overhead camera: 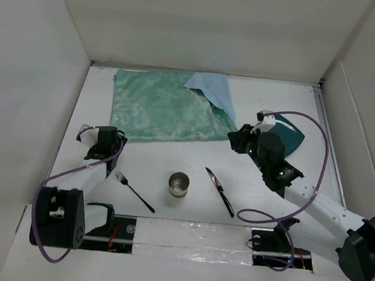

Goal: Set the dinner table for one person

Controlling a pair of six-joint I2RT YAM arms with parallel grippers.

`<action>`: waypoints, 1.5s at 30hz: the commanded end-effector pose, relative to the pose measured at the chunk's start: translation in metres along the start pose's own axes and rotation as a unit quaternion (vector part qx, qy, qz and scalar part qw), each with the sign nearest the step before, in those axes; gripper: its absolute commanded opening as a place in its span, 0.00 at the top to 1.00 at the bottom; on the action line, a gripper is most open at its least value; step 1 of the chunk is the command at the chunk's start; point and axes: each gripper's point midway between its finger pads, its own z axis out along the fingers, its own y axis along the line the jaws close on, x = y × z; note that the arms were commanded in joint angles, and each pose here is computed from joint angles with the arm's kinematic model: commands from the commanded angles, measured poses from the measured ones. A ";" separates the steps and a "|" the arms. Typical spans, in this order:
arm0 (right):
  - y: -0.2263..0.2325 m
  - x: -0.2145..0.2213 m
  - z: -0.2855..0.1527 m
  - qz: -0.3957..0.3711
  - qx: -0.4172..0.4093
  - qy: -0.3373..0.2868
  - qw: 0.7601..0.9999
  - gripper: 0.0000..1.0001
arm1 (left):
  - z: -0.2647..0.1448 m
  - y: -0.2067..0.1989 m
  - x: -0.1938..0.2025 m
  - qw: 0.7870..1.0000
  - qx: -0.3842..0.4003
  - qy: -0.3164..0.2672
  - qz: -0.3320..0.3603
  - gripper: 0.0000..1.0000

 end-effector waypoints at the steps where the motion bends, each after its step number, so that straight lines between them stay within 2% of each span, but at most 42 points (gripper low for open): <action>1: 0.005 -0.010 -0.001 -0.003 -0.015 -0.017 1.000 0.67 | 0.016 -0.015 -0.015 0.999 -0.018 -0.025 -0.019 0.41; 2: 0.004 -0.009 -0.001 -0.002 -0.014 -0.018 1.000 0.66 | 0.019 -0.020 -0.016 0.999 -0.020 -0.014 -0.022 0.46; 7: -0.006 -0.009 0.002 0.005 0.000 -0.016 1.000 0.63 | 0.040 -0.005 -0.010 0.998 -0.055 0.001 -0.037 0.55; 11: -0.003 -0.011 0.001 0.007 -0.008 -0.018 1.000 0.63 | 0.048 -0.009 -0.011 0.998 -0.047 -0.002 -0.049 0.71; 13: -0.004 -0.011 0.000 0.008 -0.006 -0.020 1.000 0.63 | 0.051 -0.016 -0.020 0.998 -0.044 -0.008 -0.036 0.96; 14: -0.004 -0.010 0.000 0.007 -0.006 -0.020 1.000 0.63 | 0.050 -0.032 -0.030 0.999 -0.036 -0.012 -0.030 1.00; 19: -0.005 -0.010 0.002 0.011 -0.008 -0.019 1.000 0.63 | 0.009 -0.100 -0.051 0.997 0.068 -0.037 0.010 1.00; 20: -0.004 -0.010 0.003 0.010 -0.012 -0.017 1.000 0.62 | 0.003 -0.100 -0.053 0.997 0.067 -0.042 0.020 0.99; 21: -0.003 -0.006 0.004 0.010 -0.013 -0.010 1.000 0.62 | -0.002 -0.096 -0.058 0.997 0.059 -0.049 0.021 0.81; 22: -0.003 -0.007 0.005 0.009 -0.013 -0.010 1.000 0.62 | -0.004 -0.095 -0.060 0.997 0.058 -0.055 0.020 0.68; 23: -0.003 -0.007 0.005 0.009 -0.012 -0.009 1.000 0.62 | -0.003 -0.081 -0.055 0.998 0.038 -0.053 0.021 0.42; 24: -0.004 -0.006 0.006 0.009 -0.011 -0.008 1.000 0.62 | -0.005 -0.074 -0.056 0.998 0.030 -0.057 0.018 0.30; 26: -0.005 -0.002 0.008 0.011 -0.006 -0.002 1.000 0.62 | -0.002 -0.049 -0.048 0.998 0.004 -0.061 0.022 0.16; 30: -0.010 0.001 0.011 0.014 0.001 0.002 1.000 0.62 | 0.001 -0.032 -0.034 0.998 0.015 -0.057 -0.002 0.17; 31: -0.014 -0.001 0.012 0.014 0.006 0.001 1.000 0.70 | 0.002 -0.032 -0.029 0.999 0.019 -0.047 -0.003 0.17; 33: -0.014 0.003 0.014 0.013 0.006 0.007 1.000 0.79 | 0.008 -0.026 -0.021 0.999 0.014 -0.037 0.000 0.22; 34: -0.017 0.002 0.014 0.015 0.011 0.008 1.000 0.98 | 0.011 -0.025 -0.018 0.999 0.009 -0.034 0.000 0.25; 35: -0.019 0.003 0.014 0.015 0.014 0.009 1.000 1.00 | 0.013 -0.023 -0.016 1.000 0.004 -0.030 0.000 0.29; 40: -0.024 0.000 0.014 0.020 0.018 0.005 1.000 1.00 | 0.035 0.004 -0.003 0.999 -0.046 -0.004 -0.020 0.33; 45: -0.021 -0.002 0.012 0.020 0.009 -0.001 1.000 0.92 | 0.041 -0.016 -0.016 0.999 -0.021 -0.020 -0.036 0.32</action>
